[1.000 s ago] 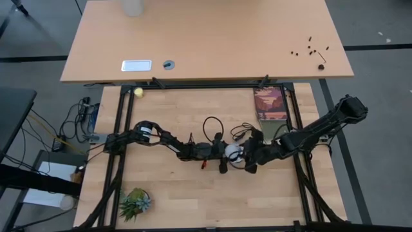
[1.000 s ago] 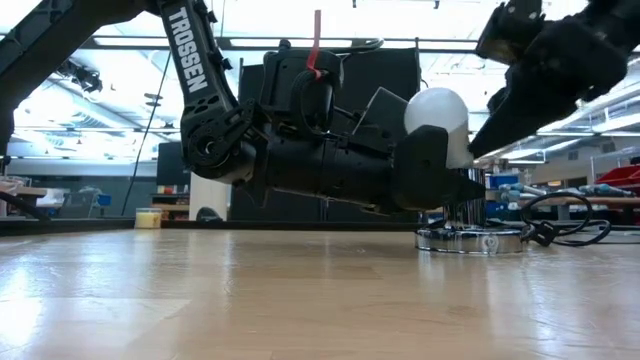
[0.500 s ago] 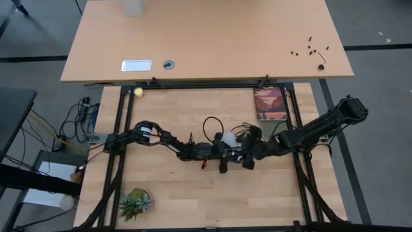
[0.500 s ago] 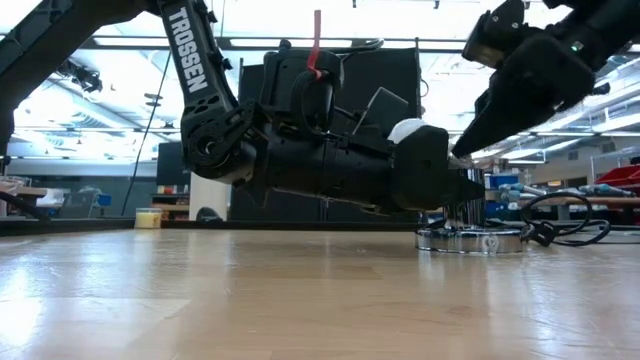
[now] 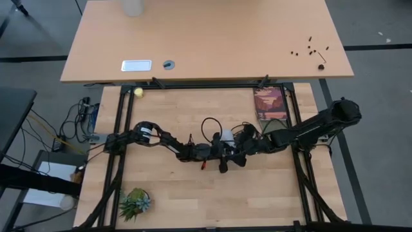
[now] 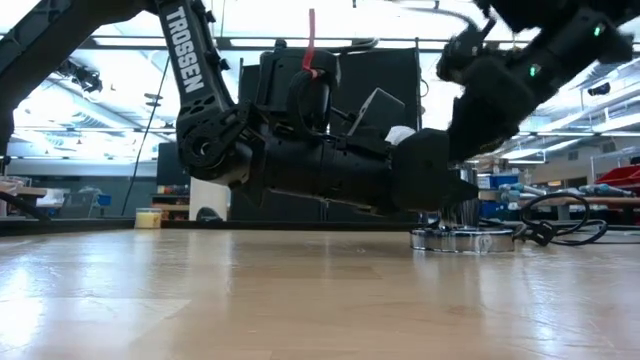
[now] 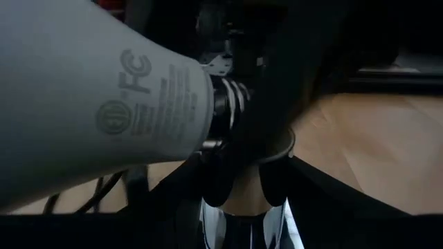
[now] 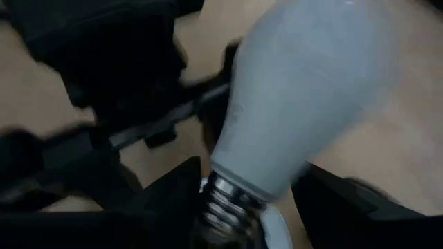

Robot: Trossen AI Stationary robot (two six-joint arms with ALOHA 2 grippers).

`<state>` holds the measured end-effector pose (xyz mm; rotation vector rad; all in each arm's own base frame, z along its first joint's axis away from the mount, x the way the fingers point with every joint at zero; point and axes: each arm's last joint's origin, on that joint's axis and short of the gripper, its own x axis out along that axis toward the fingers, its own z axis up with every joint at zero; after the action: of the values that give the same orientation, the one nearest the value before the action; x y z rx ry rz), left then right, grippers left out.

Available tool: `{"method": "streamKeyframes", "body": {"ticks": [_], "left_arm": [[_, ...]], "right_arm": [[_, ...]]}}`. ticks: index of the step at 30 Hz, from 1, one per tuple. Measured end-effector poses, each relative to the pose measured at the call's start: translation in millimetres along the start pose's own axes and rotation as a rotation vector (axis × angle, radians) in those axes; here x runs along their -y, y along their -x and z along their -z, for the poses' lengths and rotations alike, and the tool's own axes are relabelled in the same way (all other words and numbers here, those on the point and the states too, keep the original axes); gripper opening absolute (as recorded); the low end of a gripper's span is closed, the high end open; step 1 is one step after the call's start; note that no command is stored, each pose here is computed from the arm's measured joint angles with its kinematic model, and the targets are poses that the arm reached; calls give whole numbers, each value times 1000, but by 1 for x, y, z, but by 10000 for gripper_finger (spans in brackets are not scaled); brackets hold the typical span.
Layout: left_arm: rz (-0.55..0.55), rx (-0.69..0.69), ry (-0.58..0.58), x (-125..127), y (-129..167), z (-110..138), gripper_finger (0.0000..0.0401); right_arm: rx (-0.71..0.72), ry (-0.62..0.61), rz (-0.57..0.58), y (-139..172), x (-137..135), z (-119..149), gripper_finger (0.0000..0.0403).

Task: Screw lightbulb
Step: Remove the lightbulb from the silver lamp

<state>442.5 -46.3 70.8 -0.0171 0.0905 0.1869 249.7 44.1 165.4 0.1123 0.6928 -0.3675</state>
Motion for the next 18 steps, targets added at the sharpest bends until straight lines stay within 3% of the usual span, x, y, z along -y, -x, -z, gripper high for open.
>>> {"method": "streamKeyframes", "body": {"ticks": [5,12,18], "left_arm": [[23,-4,-13,1,0,0,188],[20,-8,-14,1,-1,0,188],[21,-22,-18,0,4,0,189]], "right_arm": [[-1,-2,-14,-6,-3,2,211],[23,20,-38,1,-1,-3,106],[77,35,-48,14,3,-12,103]]}}
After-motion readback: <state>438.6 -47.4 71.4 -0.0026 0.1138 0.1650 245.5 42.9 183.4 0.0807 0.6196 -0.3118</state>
